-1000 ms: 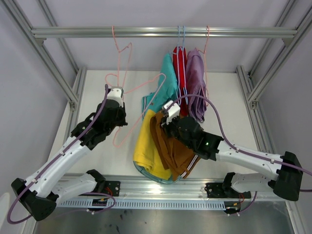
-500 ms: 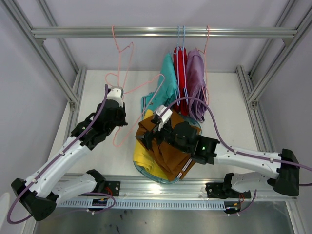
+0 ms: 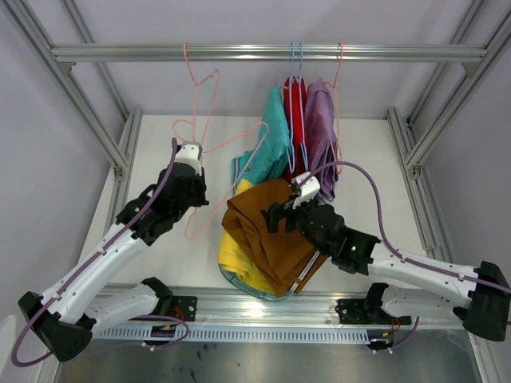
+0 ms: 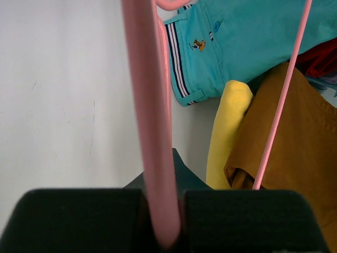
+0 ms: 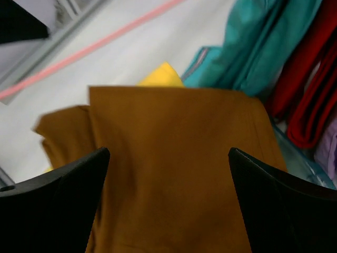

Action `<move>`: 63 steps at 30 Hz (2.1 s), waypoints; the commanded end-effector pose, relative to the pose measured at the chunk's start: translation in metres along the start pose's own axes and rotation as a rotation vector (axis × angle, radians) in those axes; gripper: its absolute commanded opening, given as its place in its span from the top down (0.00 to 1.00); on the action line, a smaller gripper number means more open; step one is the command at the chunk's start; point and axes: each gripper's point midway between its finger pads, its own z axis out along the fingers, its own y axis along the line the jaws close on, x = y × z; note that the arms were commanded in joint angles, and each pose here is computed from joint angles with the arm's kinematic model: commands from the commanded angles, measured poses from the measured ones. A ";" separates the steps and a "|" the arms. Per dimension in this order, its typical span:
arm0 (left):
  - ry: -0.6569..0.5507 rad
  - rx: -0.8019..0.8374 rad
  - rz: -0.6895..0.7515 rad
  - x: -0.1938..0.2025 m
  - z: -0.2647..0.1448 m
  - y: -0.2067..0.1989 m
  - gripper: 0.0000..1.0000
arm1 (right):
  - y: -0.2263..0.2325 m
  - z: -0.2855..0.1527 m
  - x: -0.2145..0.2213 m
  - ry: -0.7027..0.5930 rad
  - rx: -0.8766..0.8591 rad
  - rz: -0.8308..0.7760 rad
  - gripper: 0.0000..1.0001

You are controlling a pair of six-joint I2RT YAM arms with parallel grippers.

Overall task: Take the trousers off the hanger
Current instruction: Place the trousers in the bin, then place the hanger at the clothesline, then move the bin to the center of the board.

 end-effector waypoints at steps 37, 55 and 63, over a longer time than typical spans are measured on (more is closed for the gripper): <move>-0.067 -0.101 0.038 -0.021 -0.024 0.019 0.99 | -0.007 0.017 0.044 0.083 0.125 0.118 0.01; -0.026 -0.258 -0.051 0.009 -0.049 0.070 1.00 | -0.028 0.004 0.092 0.041 0.041 0.199 0.01; -0.104 -0.330 0.004 -0.028 -0.069 0.085 1.00 | -0.032 0.007 0.117 0.079 0.031 0.191 0.00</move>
